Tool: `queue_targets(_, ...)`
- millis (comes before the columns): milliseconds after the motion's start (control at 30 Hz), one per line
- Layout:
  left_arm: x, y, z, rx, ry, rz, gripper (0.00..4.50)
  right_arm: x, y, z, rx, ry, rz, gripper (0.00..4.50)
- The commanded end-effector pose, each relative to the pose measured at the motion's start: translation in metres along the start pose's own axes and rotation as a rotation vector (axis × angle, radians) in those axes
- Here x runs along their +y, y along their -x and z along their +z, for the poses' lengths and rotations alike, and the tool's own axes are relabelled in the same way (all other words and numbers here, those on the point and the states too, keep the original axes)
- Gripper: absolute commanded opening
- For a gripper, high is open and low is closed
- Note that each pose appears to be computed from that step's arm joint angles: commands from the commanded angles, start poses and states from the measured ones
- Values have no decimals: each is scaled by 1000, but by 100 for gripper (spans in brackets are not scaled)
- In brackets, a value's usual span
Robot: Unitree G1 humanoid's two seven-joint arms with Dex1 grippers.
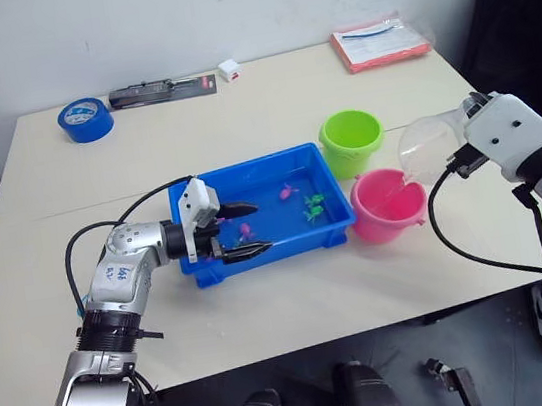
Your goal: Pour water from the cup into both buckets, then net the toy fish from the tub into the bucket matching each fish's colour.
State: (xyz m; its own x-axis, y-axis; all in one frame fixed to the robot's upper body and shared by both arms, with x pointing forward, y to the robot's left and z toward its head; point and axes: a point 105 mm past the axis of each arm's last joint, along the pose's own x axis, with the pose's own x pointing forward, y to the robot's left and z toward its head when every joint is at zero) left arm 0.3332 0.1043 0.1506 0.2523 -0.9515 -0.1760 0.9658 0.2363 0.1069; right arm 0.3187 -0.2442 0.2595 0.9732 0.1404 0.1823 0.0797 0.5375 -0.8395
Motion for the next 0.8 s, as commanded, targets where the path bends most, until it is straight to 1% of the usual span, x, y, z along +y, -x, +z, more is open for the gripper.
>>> queue_targets(33,-4,2,9,-18,-28,1,450,-12,0,15,-58,24,-50,69)
queue_targets(300,-5,2,14,-17,-27,7,450,-11,-1,15,-63,16,-48,69)
queue_targets(467,-6,3,15,-15,-24,12,450,-12,-1,10,-48,-25,-50,69)
queue_targets(567,-6,4,16,-12,-23,17,450,-14,-1,2,-21,-109,-58,69)
queue_targets(667,-5,5,17,-11,-21,21,450,-17,-3,-9,16,-243,-68,69)
queue_targets(800,-3,8,20,-22,-11,41,450,-21,-6,-14,29,-311,-85,69)
